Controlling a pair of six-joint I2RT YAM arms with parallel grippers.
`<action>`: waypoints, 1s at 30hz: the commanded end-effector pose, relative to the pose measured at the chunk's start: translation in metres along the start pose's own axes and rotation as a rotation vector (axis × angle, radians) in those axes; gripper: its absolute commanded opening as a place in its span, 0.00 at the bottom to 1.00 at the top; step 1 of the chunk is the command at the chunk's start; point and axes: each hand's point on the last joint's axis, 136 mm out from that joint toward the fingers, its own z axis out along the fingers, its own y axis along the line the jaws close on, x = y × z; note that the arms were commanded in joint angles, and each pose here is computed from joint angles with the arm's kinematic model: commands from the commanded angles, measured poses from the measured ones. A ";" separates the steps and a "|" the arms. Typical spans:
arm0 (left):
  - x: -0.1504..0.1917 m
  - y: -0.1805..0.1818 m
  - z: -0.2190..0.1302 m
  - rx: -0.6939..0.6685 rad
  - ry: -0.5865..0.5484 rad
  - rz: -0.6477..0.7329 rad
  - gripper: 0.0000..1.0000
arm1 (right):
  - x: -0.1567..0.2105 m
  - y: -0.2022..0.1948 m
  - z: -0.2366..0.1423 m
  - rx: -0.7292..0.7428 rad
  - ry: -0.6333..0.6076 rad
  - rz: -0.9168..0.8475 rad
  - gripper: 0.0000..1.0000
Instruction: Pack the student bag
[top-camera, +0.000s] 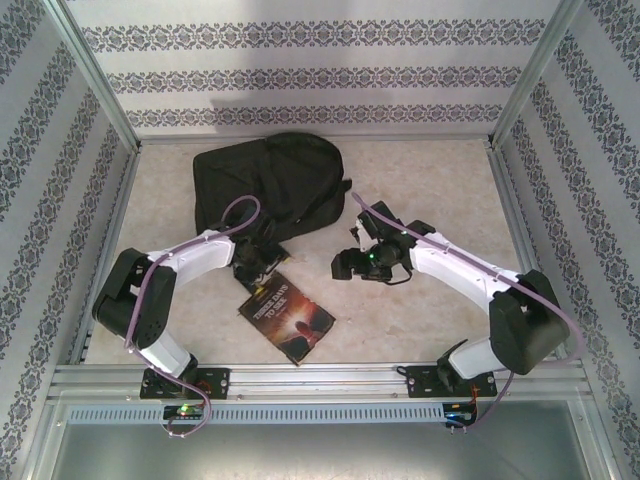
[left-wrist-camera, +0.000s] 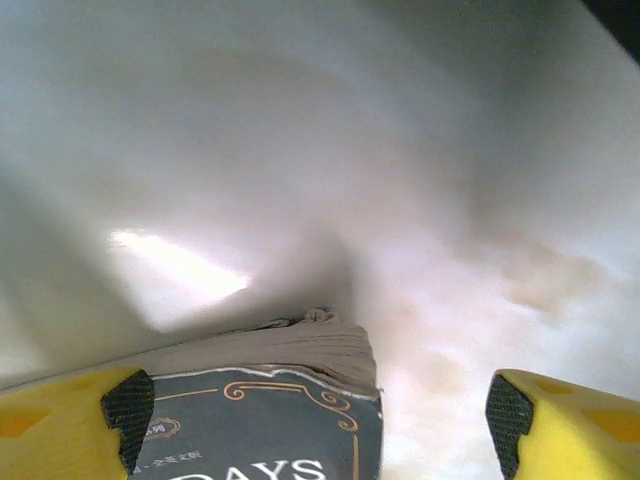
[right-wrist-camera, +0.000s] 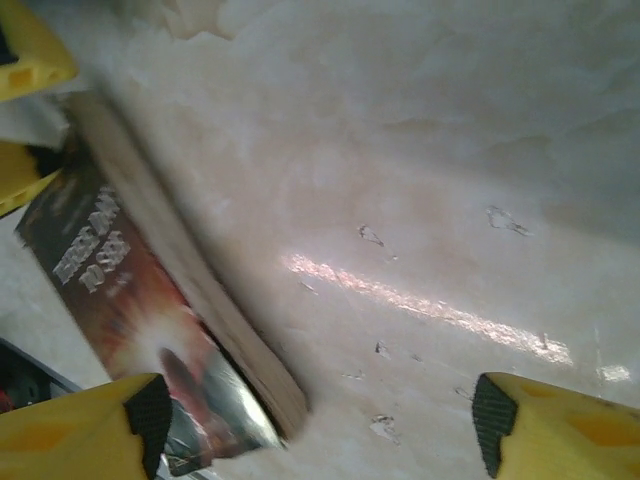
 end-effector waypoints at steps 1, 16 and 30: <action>-0.002 -0.047 -0.011 0.191 -0.023 0.144 0.89 | -0.003 0.027 0.006 -0.088 0.037 -0.076 0.72; 0.033 0.073 -0.032 -0.033 0.019 0.142 0.78 | 0.021 0.056 0.079 -0.125 0.294 -0.170 0.53; 0.062 0.077 0.016 0.018 0.221 0.171 0.61 | 0.030 0.070 0.112 -0.209 0.381 -0.106 0.33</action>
